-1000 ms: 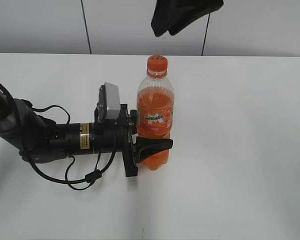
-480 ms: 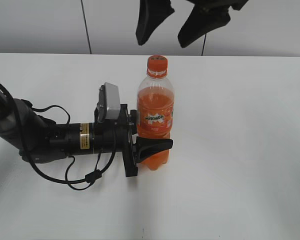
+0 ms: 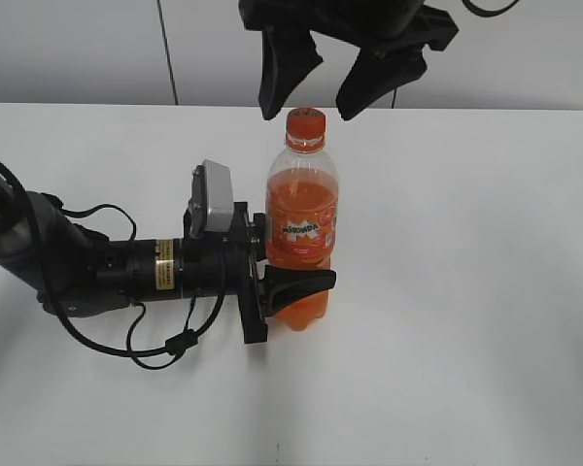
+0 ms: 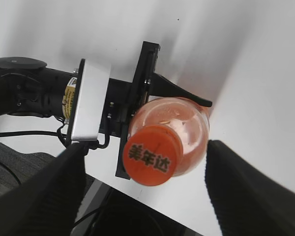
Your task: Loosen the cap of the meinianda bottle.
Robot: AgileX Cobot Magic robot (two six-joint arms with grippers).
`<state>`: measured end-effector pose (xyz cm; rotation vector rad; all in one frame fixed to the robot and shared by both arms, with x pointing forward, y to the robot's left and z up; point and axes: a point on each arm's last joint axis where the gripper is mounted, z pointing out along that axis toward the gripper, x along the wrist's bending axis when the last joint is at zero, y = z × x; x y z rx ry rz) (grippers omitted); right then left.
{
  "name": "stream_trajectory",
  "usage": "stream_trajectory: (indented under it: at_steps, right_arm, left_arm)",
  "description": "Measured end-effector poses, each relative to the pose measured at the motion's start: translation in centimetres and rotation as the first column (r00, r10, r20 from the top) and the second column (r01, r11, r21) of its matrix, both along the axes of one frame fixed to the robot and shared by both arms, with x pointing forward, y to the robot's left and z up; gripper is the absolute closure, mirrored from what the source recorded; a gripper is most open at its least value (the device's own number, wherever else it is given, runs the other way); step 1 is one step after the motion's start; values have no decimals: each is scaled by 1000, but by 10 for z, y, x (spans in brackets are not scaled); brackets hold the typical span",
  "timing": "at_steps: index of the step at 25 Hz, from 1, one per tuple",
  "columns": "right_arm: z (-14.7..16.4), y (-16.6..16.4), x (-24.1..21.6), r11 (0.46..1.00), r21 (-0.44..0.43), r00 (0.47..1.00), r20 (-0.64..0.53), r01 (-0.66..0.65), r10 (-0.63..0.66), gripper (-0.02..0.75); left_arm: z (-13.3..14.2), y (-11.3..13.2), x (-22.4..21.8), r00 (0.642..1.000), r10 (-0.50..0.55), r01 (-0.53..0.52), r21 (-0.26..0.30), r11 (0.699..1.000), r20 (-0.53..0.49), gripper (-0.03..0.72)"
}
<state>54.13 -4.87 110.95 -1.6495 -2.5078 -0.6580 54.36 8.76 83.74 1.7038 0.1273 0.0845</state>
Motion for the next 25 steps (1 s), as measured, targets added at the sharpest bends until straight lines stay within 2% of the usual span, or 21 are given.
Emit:
stream_trajectory:
  at_steps: [6,12,15,18,25]
  right_arm:
    - [-8,2,3,1000,-16,1000,-8,-15,15,180]
    - [-11,3,5,999,-22,1000,-8,-29,28,242]
    - [-11,3,5,999,-25,999,-6,-37,37,332]
    - [-11,3,5,998,-29,998,3,-59,59,471]
    - [-11,3,5,985,-53,985,44,-162,164,469]
  left_arm:
    - [0,0,0,1000,0,0,0,1000,0,316]
    - [0,0,0,1000,0,0,0,1000,0,316]
    - [0,0,0,1000,0,0,0,1000,0,316]
    - [0,0,0,1000,0,0,0,1000,0,316]
    - [0,0,0,1000,0,0,0,1000,0,316]
